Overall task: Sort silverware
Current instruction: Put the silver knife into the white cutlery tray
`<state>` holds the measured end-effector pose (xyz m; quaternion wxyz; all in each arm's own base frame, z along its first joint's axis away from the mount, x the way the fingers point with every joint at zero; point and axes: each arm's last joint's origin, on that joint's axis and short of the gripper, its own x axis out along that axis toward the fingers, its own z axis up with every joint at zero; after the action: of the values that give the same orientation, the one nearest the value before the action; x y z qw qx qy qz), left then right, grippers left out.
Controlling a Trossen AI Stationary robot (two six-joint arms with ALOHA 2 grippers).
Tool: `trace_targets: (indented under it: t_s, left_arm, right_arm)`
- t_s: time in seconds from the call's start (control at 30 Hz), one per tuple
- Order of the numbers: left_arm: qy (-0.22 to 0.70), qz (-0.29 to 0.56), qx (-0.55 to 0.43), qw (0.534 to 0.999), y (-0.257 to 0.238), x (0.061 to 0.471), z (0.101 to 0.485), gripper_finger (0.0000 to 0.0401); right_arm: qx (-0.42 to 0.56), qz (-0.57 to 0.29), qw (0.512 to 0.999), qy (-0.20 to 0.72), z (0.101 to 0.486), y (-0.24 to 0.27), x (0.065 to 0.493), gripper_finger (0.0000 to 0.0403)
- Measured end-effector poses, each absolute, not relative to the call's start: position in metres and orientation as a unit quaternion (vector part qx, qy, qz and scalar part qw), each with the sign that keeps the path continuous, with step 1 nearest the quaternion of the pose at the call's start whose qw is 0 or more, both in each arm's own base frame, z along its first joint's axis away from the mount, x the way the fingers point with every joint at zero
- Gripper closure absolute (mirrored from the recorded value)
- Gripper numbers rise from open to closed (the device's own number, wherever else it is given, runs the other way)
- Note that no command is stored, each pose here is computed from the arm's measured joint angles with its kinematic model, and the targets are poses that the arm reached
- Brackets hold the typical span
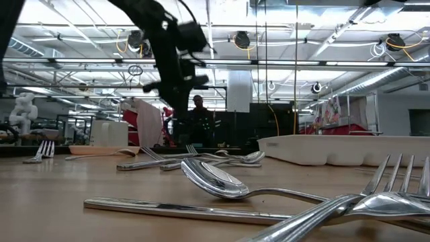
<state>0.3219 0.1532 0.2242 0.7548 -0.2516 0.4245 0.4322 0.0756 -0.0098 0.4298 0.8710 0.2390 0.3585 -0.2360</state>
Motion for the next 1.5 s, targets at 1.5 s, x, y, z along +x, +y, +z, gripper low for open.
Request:
trace_targets:
  t_s: [1.5]
  left_arm:
    - [0.534,0.335,-0.244,0.737,0.199,0.353,0.157,0.0264]
  right_arm:
    - [0.194,-0.22,0.872,0.391,0.427,-0.009,0.071,0.0165]
